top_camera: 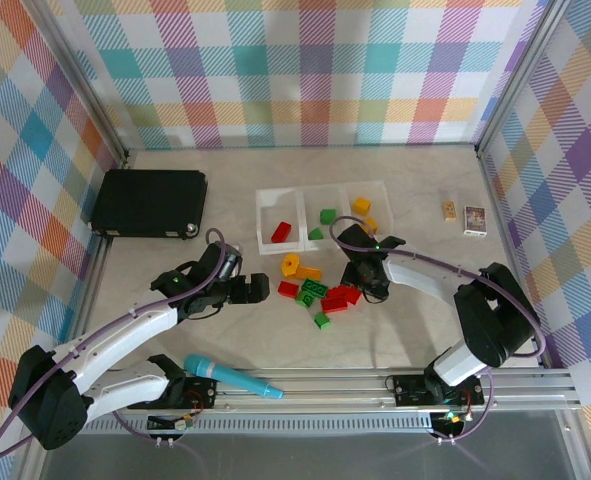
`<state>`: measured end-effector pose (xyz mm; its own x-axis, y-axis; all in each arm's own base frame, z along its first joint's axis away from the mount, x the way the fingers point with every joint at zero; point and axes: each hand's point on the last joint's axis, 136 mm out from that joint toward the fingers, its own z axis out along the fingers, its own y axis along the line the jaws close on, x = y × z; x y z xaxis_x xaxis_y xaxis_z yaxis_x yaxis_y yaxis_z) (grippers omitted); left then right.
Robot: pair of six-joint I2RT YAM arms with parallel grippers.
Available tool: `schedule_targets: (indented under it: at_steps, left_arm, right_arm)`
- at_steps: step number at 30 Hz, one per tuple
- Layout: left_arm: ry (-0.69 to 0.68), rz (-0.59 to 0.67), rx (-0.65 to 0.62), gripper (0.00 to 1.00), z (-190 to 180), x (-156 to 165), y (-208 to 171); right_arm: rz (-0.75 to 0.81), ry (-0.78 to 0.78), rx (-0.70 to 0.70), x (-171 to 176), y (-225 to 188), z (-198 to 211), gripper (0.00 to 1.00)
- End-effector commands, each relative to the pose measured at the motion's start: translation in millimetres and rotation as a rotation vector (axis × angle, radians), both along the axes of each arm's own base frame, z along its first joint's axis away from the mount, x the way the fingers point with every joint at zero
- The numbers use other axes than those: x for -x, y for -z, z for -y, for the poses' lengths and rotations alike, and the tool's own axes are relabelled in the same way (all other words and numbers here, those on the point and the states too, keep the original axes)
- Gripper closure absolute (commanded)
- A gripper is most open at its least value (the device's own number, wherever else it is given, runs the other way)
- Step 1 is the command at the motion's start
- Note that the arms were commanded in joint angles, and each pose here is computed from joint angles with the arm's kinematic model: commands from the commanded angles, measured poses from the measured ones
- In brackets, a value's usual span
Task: Sort the legos into containers by color
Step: Pick up the lego from the center of the table.
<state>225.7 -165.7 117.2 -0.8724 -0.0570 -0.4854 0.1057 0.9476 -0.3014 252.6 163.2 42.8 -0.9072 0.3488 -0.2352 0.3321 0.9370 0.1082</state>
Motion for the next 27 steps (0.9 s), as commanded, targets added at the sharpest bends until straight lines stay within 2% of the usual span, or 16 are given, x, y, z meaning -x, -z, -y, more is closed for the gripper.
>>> schedule_targets:
  at_steps: [1, 13, 27]
  left_arm:
    - [0.027, 0.005, -0.005, 0.0, 4.0, 1.7, 0.8]
    - [0.022, 0.006, -0.001, 0.0, 4.2, 1.4, 0.6]
    - [0.016, -0.004, 0.0, 0.0, 5.0, 0.8, 4.7]
  right_arm:
    - [-0.047, 0.001, 0.006, 13.3, 11.4, 6.0, 0.39]
    - [-0.057, -0.009, 0.026, 29.6, 15.6, 20.6, 0.54]
    - [-0.052, -0.052, 0.002, 33.2, 20.7, 17.6, 0.54]
